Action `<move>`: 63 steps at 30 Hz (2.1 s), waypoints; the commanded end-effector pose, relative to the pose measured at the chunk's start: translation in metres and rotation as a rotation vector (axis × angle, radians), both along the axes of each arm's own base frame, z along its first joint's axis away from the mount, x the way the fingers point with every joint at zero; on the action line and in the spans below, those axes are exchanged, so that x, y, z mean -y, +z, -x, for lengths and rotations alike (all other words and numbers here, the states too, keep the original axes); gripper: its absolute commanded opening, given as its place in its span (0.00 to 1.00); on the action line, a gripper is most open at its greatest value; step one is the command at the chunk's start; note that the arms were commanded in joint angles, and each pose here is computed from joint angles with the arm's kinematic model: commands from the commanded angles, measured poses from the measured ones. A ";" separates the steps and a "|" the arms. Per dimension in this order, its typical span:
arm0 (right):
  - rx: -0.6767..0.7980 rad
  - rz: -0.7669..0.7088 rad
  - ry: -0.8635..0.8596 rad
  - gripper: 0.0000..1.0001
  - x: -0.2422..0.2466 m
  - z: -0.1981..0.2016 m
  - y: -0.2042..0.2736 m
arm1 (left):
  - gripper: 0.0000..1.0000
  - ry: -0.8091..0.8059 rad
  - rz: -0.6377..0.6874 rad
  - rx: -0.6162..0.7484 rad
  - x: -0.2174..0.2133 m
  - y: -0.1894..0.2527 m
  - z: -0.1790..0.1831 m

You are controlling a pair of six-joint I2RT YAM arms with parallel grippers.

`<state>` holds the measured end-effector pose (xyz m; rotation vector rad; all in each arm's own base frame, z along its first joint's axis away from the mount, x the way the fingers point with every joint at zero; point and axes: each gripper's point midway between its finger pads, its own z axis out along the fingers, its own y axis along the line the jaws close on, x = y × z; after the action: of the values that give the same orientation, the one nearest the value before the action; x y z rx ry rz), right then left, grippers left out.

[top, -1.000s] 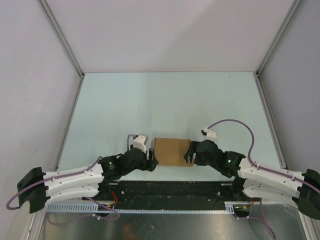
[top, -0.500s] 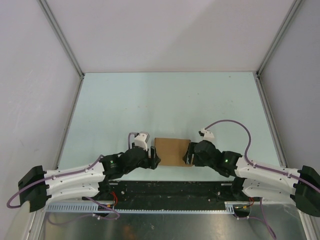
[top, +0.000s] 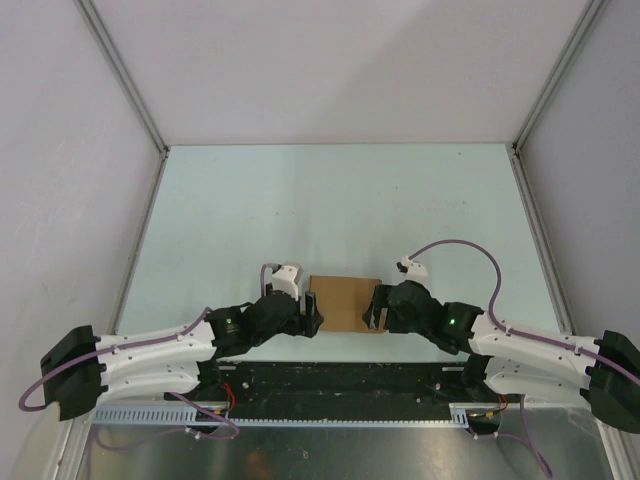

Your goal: Fold the paper box

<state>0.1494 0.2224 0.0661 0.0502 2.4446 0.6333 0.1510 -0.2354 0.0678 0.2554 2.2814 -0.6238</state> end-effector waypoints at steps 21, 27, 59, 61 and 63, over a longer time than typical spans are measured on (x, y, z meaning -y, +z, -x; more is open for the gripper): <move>-0.018 -0.004 0.019 0.72 -0.009 0.001 -0.007 | 0.86 0.016 -0.010 0.004 0.013 0.007 -0.008; -0.019 -0.020 0.024 0.72 -0.011 0.002 -0.006 | 0.84 0.011 -0.005 -0.013 0.013 0.004 -0.005; -0.026 -0.120 0.048 0.63 -0.025 0.007 0.007 | 0.64 -0.039 0.083 -0.053 0.028 0.013 0.006; -0.025 -0.128 0.052 0.63 -0.026 0.007 0.008 | 0.63 -0.039 0.083 -0.056 0.028 0.012 0.006; -0.026 -0.131 0.052 0.62 -0.026 0.007 0.009 | 0.61 -0.040 0.090 -0.052 0.028 0.013 0.006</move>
<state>0.1395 0.2379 0.0613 0.0281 2.4807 0.7385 0.1436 -0.2454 0.0576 0.2706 2.3523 -0.6451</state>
